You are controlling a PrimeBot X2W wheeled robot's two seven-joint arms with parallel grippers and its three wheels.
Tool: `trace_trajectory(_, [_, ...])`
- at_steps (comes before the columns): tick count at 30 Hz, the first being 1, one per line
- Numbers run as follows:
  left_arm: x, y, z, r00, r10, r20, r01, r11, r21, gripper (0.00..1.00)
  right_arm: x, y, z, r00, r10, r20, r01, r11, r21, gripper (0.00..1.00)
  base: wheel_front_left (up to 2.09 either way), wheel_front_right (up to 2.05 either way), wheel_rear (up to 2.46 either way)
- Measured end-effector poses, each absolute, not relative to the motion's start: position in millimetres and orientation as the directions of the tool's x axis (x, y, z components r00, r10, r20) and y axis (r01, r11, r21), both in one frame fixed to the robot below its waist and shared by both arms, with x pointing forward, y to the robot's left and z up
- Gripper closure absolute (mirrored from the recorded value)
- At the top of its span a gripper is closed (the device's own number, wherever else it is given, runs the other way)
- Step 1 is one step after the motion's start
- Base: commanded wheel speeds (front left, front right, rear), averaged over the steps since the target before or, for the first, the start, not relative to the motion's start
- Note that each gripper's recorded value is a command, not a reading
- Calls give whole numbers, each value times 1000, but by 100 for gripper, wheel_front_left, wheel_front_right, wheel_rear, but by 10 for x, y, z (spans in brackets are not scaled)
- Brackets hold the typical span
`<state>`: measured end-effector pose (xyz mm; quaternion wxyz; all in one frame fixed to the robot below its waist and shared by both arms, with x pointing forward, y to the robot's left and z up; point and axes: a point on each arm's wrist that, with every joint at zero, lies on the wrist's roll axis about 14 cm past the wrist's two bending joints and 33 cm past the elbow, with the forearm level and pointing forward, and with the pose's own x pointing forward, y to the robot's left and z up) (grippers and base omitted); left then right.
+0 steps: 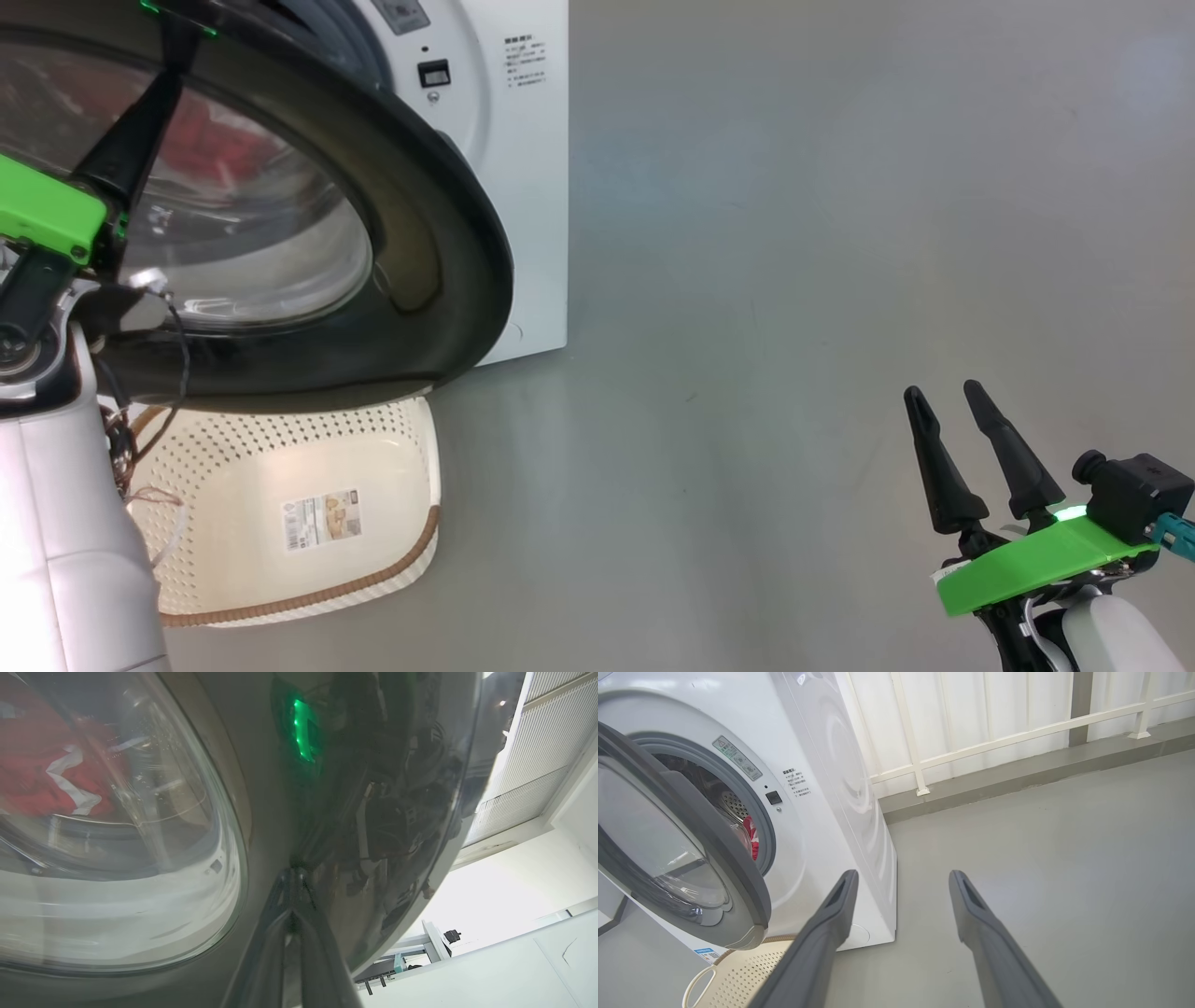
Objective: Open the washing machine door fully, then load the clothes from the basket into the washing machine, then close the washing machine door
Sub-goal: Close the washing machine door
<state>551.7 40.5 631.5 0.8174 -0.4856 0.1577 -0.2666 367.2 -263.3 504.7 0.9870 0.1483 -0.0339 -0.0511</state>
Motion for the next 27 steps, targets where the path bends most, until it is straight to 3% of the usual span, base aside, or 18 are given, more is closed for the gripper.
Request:
trace_trajectory(15, [5362,599,6412,812,-582,25,327,420,-847,100,3769,-2486,5096,995,-64,71,40,952,302,0,0,0,0])
trace_trajectory(16, [5338,627,6382,815,-580,20,326,430,-842,82,3781,-2470,5097,996,-59,72,34,952,303,0,0,0,0])
trace_trajectory(17, [5315,664,6349,817,-576,13,326,443,-835,55,3793,-2455,5098,996,-54,72,29,953,303,0,0,0,0])
trace_trajectory(18, [5295,708,6309,821,-570,5,322,457,-830,0,3805,-2441,5099,996,-48,73,24,953,302,0,0,0,0])
trace_trajectory(27, [5078,1067,6166,864,-504,-18,336,602,-724,0,3914,-2283,5114,997,8,80,-31,954,298,0,0,0,0])
